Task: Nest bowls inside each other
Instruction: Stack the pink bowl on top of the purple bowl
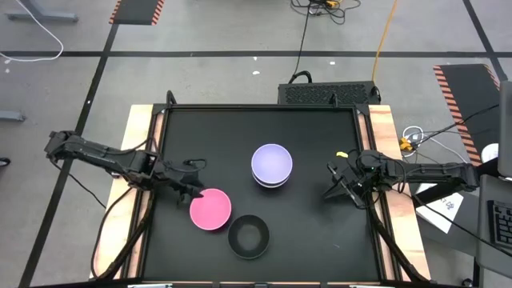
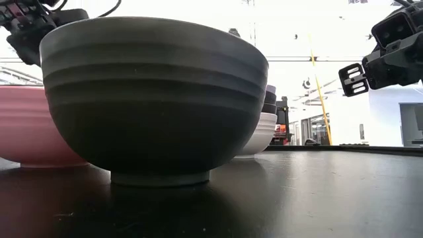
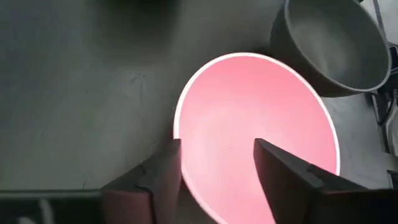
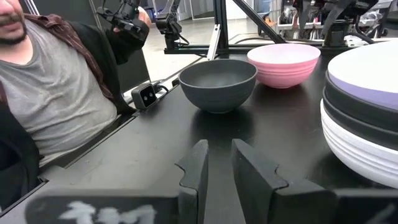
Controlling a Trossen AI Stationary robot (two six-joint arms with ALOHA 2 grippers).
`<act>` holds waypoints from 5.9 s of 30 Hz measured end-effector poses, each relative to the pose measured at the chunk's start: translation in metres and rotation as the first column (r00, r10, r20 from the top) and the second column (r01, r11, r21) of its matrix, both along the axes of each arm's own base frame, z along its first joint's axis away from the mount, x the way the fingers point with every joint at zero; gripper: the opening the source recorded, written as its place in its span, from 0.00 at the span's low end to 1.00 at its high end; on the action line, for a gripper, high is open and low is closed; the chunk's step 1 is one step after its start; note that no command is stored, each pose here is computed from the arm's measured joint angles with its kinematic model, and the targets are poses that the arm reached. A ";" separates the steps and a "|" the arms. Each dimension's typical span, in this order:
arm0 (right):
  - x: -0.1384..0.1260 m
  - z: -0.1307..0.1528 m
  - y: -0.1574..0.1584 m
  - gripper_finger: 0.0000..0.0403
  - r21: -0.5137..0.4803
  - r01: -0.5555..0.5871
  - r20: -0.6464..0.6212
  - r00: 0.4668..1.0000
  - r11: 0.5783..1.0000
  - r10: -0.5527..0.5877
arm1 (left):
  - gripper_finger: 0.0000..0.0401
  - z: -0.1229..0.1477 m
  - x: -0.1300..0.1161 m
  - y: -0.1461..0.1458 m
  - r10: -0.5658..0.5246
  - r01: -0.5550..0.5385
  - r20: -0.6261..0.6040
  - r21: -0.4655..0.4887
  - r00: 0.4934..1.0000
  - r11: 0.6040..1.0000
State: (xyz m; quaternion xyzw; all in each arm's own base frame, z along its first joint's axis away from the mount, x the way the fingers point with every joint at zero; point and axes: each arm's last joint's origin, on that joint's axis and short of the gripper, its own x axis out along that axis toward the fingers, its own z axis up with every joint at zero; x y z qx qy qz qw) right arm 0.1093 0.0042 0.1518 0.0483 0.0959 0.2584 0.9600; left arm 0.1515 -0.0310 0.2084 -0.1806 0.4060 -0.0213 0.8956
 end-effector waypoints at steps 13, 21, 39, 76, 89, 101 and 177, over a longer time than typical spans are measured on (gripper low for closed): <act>0.000 0.000 0.000 0.15 -0.003 0.001 0.002 1.000 1.000 -0.001 | 0.70 -0.013 -0.001 0.009 0.068 -0.083 -0.179 -0.082 0.981 0.993; 0.000 0.000 0.000 0.15 -0.003 0.001 0.002 1.000 1.000 -0.001 | 0.70 -0.026 0.009 0.007 0.069 -0.100 -0.270 -0.101 0.960 0.990; 0.000 0.000 0.000 0.15 -0.006 0.000 -0.002 1.000 1.000 0.000 | 0.69 -0.043 0.028 0.006 0.095 -0.118 -0.296 -0.060 0.951 0.991; 0.000 -0.001 0.000 0.15 -0.005 0.000 -0.006 1.000 1.000 0.000 | 0.01 -0.015 0.047 0.007 -0.030 0.013 0.120 0.138 0.992 0.990; 0.000 -0.001 0.000 0.15 -0.007 -0.001 -0.005 1.000 1.000 0.001 | 0.01 0.028 0.051 0.027 -0.056 -0.074 0.488 0.243 0.871 0.967; 0.000 -0.001 0.000 0.15 -0.015 -0.003 -0.002 1.000 1.000 0.003 | 0.01 0.075 0.069 0.053 -0.082 -0.084 0.579 0.253 0.811 0.964; 0.003 -0.005 -0.001 0.15 -0.023 0.045 -0.050 0.998 0.999 -0.046 | 0.01 0.147 0.240 0.160 0.053 -0.037 -0.068 0.210 0.996 0.977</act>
